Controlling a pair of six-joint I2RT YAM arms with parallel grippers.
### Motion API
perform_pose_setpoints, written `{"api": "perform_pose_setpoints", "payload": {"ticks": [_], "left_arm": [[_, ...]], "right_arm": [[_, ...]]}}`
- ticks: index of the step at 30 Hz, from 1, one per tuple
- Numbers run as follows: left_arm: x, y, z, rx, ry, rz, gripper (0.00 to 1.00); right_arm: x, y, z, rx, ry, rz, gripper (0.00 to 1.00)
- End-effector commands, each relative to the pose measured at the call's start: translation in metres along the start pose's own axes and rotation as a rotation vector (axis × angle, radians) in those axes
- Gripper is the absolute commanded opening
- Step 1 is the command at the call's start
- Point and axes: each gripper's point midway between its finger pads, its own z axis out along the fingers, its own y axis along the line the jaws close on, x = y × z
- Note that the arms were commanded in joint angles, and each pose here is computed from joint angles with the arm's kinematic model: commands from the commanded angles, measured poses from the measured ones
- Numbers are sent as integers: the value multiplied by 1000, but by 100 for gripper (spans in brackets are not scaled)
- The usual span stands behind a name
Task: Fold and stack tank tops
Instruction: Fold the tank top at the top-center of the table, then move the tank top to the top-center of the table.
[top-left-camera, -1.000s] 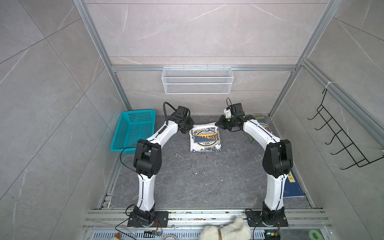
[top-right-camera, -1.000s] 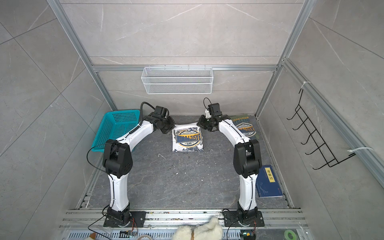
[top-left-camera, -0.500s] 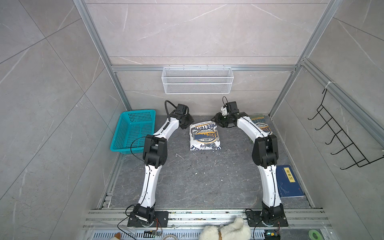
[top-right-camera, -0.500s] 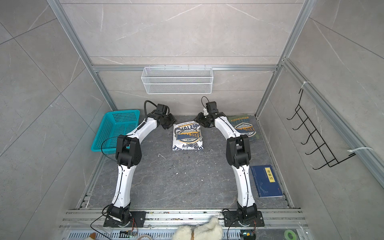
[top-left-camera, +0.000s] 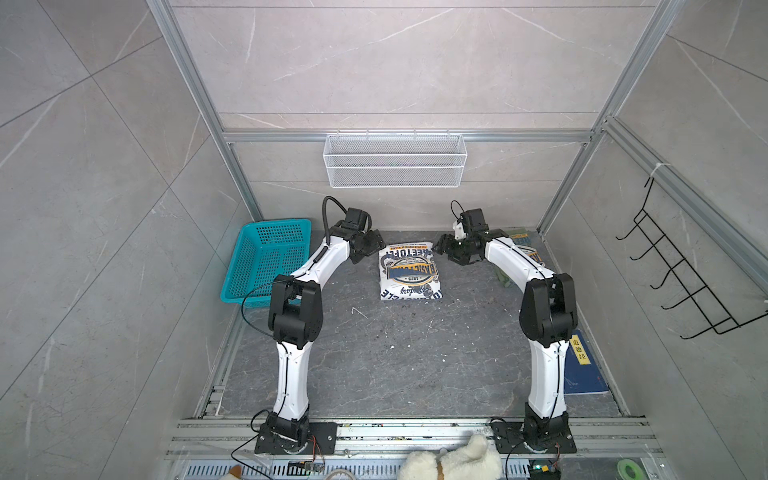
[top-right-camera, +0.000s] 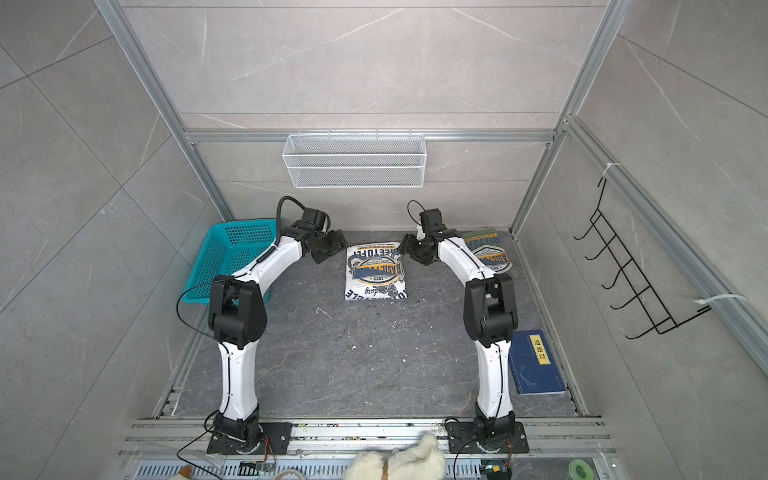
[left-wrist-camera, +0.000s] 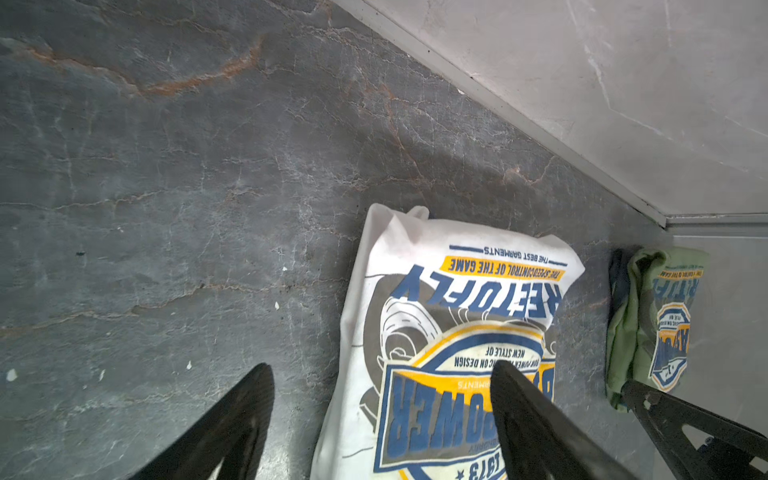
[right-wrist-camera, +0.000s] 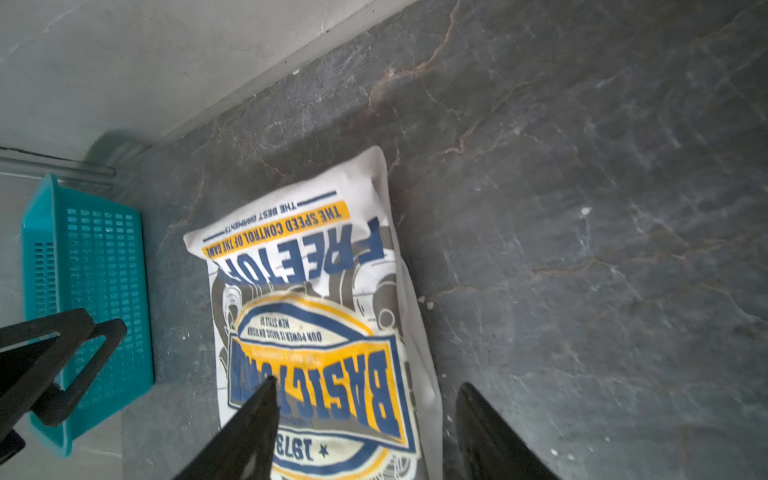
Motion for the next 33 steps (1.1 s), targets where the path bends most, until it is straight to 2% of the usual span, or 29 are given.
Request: {"api": "perform_pose_setpoints", "payload": {"ticks": [1, 8, 12, 16, 19, 26, 33], "left_arm": [[14, 0, 10, 52, 36, 39, 85], [38, 11, 49, 73, 127, 5, 84], [47, 11, 61, 86, 152, -2, 83], [57, 10, 73, 89, 182, -7, 78], [68, 3, 81, 98, 206, -1, 70], [98, -23, 103, 118, 253, 28, 60], [113, -66, 115, 178, 274, 55, 57]], "right_arm": [[8, -2, 7, -28, -12, -40, 71], [31, -14, 41, -50, 74, -28, 73], [39, -15, 53, -63, 104, -23, 73], [49, -18, 67, -51, 142, -12, 73], [55, -25, 75, -27, 169, 5, 68], [45, -58, 69, 26, 148, 102, 49], [30, -88, 45, 72, 105, 146, 48]]}}
